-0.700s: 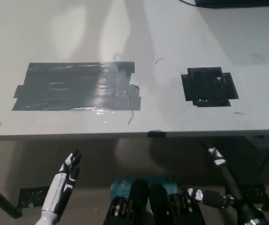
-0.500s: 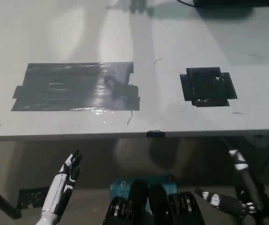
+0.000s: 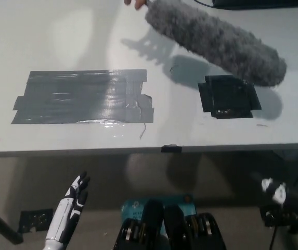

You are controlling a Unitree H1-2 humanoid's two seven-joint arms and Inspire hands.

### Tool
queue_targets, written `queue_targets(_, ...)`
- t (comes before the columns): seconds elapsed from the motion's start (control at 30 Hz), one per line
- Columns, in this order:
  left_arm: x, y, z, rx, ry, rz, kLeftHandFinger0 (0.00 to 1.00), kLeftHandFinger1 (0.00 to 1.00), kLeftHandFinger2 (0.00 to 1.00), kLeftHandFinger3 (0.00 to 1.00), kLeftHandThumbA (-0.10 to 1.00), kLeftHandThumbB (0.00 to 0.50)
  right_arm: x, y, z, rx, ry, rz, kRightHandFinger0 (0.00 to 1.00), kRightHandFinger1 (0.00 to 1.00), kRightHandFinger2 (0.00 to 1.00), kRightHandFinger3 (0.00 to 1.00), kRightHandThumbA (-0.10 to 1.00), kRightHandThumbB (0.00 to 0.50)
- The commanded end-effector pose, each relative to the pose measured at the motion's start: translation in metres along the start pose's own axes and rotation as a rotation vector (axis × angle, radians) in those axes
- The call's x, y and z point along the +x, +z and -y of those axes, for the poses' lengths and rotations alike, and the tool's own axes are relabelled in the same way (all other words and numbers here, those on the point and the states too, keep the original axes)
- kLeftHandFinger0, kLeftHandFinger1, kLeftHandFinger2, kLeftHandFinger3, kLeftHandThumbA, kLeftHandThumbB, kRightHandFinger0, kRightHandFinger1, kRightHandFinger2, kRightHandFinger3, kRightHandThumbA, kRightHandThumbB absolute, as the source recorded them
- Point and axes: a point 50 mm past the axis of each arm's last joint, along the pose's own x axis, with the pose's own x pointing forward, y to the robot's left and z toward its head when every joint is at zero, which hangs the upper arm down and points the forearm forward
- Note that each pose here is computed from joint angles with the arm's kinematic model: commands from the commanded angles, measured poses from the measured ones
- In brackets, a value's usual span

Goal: A person hands a grey duster to the robot and the robot grabs it with its right hand and places it on the black marked spot infron tof it on the desk

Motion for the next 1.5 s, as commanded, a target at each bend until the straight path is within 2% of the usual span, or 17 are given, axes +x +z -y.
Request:
queue_targets(0.0, 0.001, 0.009, -0.003, 0.024, 0.007, 0.067, 1.00, 1.00, 1.00, 1.00, 1.00, 0.183, 0.047, 0.014, 0.021, -0.196, 0.032, -0.035, 1.00, 1.00, 1.00, 1.00, 1.00, 0.332)
queue_targets(0.33, 0.007, 0.013, -0.002, 0.025, -0.006, 0.075, 1.00, 1.00, 1.00, 1.00, 1.00, 0.188, 0.139, -0.020, -0.006, -0.298, 0.175, -0.151, 1.00, 1.00, 1.00, 1.00, 1.00, 0.328)
queue_targets(0.4, 0.008, 0.015, -0.002, 0.033, -0.010, 0.083, 1.00, 1.00, 1.00, 1.00, 1.00, 0.184, 0.165, -0.036, -0.022, -0.321, 0.230, -0.209, 1.00, 1.00, 1.00, 1.00, 1.00, 0.382)
queue_targets(0.53, 0.012, 0.016, -0.003, 0.030, -0.014, 0.103, 1.00, 1.00, 1.00, 1.00, 1.00, 0.175, 0.199, -0.055, -0.044, -0.330, 0.302, -0.284, 1.00, 1.00, 1.00, 1.00, 1.00, 0.405)
queue_targets(0.8, 0.013, 0.019, -0.003, 0.023, -0.017, 0.094, 1.00, 1.00, 1.00, 1.00, 1.00, 0.192, 0.239, -0.095, -0.092, -0.274, 0.416, -0.449, 1.00, 1.00, 1.00, 1.00, 1.00, 0.411)
queue_targets(0.97, 0.014, 0.022, -0.003, 0.039, -0.019, 0.107, 1.00, 1.00, 1.00, 1.00, 0.99, 0.177, 0.255, -0.109, -0.111, -0.218, 0.442, -0.526, 1.00, 1.00, 1.00, 1.00, 1.00, 0.390)
queue_targets(1.03, 0.014, 0.023, -0.003, 0.037, -0.022, 0.112, 1.00, 1.00, 1.00, 1.00, 0.98, 0.175, 0.262, -0.113, -0.116, -0.213, 0.443, -0.546, 1.00, 1.00, 1.00, 1.00, 1.00, 0.402)
queue_targets(1.07, 0.014, 0.023, -0.003, 0.034, -0.023, 0.113, 1.00, 1.00, 1.00, 1.00, 0.96, 0.177, 0.267, -0.113, -0.118, -0.224, 0.446, -0.551, 1.00, 1.00, 1.00, 1.00, 1.00, 0.445)
queue_targets(1.1, 0.014, 0.023, -0.003, 0.032, -0.023, 0.112, 1.00, 1.00, 1.00, 1.00, 0.96, 0.177, 0.270, -0.114, -0.118, -0.231, 0.448, -0.553, 1.00, 1.00, 1.00, 1.00, 1.00, 0.450)
queue_targets(1.13, 0.014, 0.023, -0.002, 0.030, -0.023, 0.107, 1.00, 1.00, 1.00, 1.00, 0.96, 0.183, 0.275, -0.113, -0.118, -0.236, 0.447, -0.555, 1.00, 1.00, 1.00, 1.00, 1.00, 0.434)
queue_targets(1.3, 0.016, 0.024, -0.003, 0.033, -0.027, 0.100, 1.00, 1.00, 1.00, 1.00, 0.94, 0.190, 0.291, -0.109, -0.120, -0.282, 0.425, -0.538, 1.00, 1.00, 1.00, 1.00, 1.00, 0.422)
queue_targets(1.37, 0.015, 0.024, -0.003, 0.027, -0.027, 0.103, 1.00, 1.00, 1.00, 1.00, 0.93, 0.187, 0.295, -0.109, -0.122, -0.314, 0.405, -0.533, 1.00, 1.00, 1.00, 1.00, 1.00, 0.402)
queue_targets(1.4, 0.014, 0.024, -0.003, 0.028, -0.029, 0.100, 1.00, 1.00, 1.00, 1.00, 0.93, 0.186, 0.296, -0.109, -0.123, -0.340, 0.381, -0.527, 1.00, 1.00, 1.00, 1.00, 1.00, 0.410)
queue_targets(1.43, 0.013, 0.025, -0.003, 0.030, -0.029, 0.098, 1.00, 1.00, 1.00, 1.00, 0.93, 0.187, 0.296, -0.109, -0.124, -0.347, 0.338, -0.522, 1.00, 1.00, 1.00, 1.00, 1.00, 0.396)
queue_targets(1.47, 0.014, 0.026, -0.002, 0.034, -0.030, 0.101, 1.00, 1.00, 1.00, 1.00, 0.93, 0.187, 0.298, -0.111, -0.124, -0.334, 0.239, -0.489, 1.00, 1.00, 1.00, 1.00, 0.82, 0.356)
